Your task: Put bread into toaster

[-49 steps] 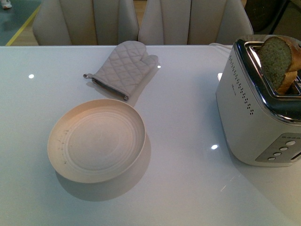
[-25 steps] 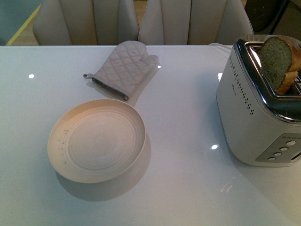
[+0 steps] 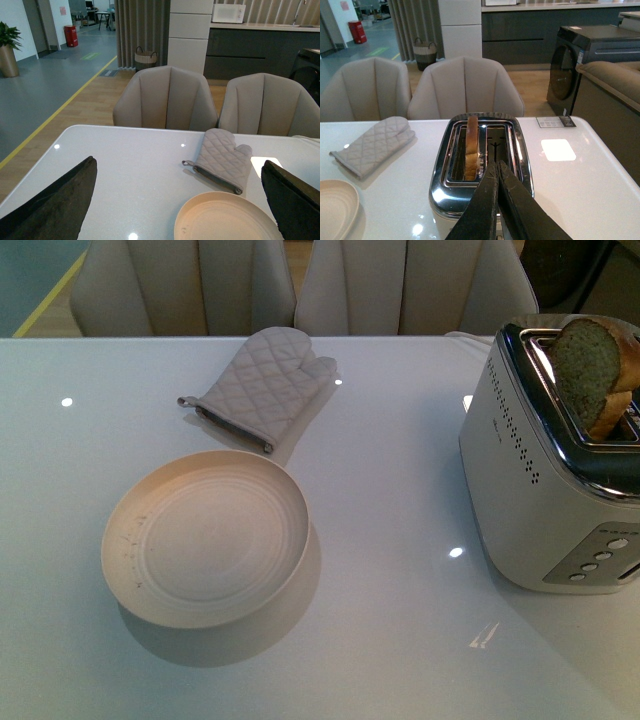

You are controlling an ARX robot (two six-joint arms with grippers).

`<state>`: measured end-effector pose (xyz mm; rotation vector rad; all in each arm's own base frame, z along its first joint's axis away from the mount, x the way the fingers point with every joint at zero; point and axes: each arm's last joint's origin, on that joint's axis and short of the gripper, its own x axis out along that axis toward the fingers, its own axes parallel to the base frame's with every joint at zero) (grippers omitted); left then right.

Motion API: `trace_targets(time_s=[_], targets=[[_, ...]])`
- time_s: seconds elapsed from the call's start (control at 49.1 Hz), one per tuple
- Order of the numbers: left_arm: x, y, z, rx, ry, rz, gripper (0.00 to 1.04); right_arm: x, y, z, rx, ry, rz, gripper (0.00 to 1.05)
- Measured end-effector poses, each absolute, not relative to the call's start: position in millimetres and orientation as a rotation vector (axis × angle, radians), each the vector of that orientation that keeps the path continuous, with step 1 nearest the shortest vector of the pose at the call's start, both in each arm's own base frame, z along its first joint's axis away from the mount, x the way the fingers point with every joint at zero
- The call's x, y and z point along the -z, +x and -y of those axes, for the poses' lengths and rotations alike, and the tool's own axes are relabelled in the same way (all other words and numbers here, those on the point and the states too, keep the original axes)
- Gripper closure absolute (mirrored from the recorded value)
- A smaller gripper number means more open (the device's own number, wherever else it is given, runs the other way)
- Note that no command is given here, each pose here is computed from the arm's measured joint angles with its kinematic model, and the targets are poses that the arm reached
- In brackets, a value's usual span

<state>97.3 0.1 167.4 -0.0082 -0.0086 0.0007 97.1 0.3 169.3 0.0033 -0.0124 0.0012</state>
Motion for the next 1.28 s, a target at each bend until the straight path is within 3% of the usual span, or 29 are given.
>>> trace_targets(time_s=[0.224, 0.814, 1.282], targets=[[-167.5, 97.2, -0.1, -0.001, -0.008, 0.009, 0.07, -169.3, 97.0, -0.3, -0.002, 0.003, 0.013, 1.03], [-167.4, 97.3, -0.1, -0.001, -0.008, 0.009, 0.07, -169.3, 97.0, -0.3, -0.001, 0.003, 0.013, 0.08], [-167.4, 97.3, -0.1, -0.001, -0.008, 0.009, 0.07, -169.3, 97.0, -0.3, -0.001, 0.003, 0.013, 0.09]])
